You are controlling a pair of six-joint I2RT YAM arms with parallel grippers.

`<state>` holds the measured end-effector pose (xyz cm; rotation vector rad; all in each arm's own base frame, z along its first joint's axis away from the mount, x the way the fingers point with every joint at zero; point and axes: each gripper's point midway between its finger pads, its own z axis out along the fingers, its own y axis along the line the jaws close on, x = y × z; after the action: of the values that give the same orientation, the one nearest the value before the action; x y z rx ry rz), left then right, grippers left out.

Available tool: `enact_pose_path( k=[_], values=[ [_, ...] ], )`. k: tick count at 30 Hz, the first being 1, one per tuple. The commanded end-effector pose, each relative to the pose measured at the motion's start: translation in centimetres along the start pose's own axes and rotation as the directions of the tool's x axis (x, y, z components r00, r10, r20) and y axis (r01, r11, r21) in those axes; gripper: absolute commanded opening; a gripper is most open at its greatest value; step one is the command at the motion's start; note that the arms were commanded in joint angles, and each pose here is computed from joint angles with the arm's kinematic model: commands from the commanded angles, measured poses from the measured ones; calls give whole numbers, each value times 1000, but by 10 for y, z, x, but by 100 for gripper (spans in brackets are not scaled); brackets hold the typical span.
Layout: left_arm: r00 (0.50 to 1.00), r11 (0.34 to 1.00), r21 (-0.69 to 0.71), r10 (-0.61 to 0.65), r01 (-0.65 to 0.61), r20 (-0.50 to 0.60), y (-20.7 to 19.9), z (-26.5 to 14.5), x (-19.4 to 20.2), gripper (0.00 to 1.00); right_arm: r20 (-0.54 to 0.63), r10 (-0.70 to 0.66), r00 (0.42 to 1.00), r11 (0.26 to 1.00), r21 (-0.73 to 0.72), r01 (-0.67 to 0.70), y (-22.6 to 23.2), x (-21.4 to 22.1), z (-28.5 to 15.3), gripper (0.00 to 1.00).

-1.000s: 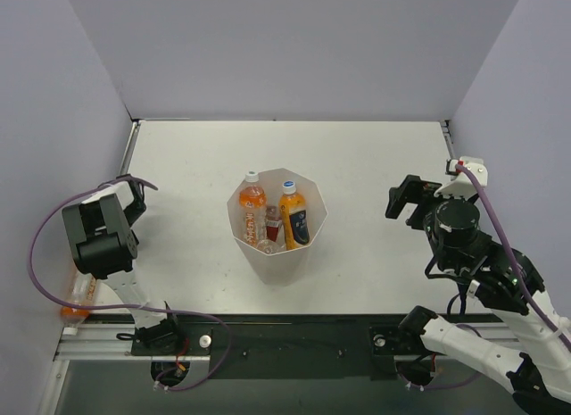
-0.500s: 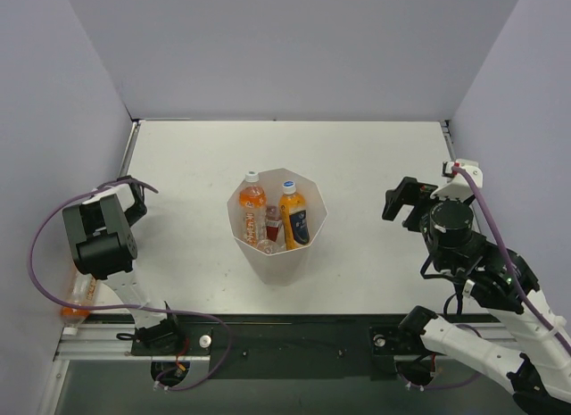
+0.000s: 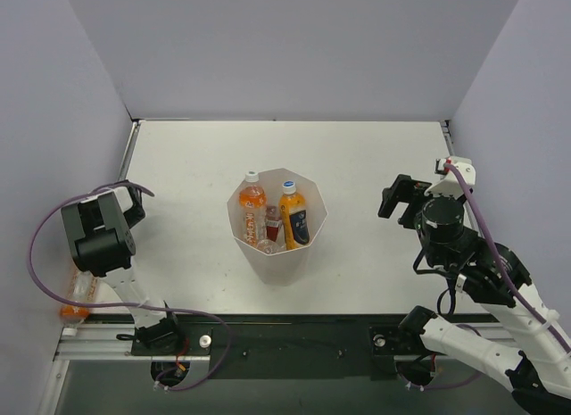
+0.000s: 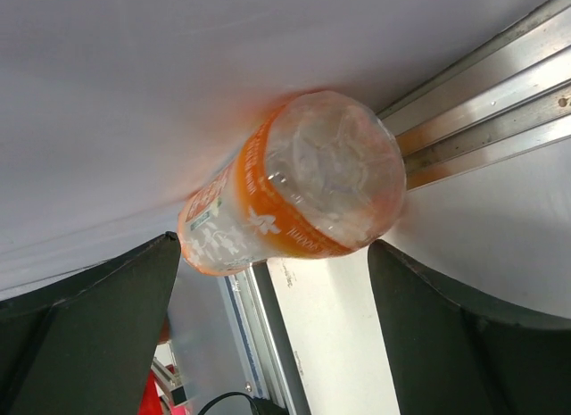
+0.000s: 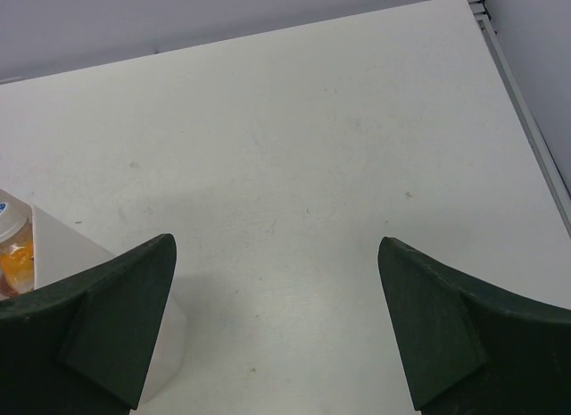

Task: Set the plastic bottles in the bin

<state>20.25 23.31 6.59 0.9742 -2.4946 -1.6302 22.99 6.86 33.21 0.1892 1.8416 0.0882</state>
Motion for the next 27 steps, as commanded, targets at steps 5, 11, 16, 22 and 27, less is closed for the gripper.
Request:
enact_pose_path(
  k=[5, 11, 16, 22, 27],
  values=[
    [999, 999, 4, -40, 40, -37, -14, 8, 0, 97, 47, 20, 999, 999, 38, -22, -7, -9, 1, 90],
    [997, 1000, 24, -16, 18, -79, -21, 12, 7, 97, 32, 69, 997, 998, 13, -69, 2, -9, 2, 90],
    [995, 995, 92, -29, 37, -94, -31, 11, 8, 97, 27, 71, 997, 997, 6, -71, 5, -10, 3, 90],
    [997, 999, 34, -34, 37, -65, -22, 14, 5, 97, 12, 78, 997, 997, -5, -78, 9, -7, 5, 90],
    [997, 998, 38, -49, 52, -61, -22, 16, -1, 97, 4, 94, 996, 995, -14, -94, 12, -4, 6, 90]
  ],
)
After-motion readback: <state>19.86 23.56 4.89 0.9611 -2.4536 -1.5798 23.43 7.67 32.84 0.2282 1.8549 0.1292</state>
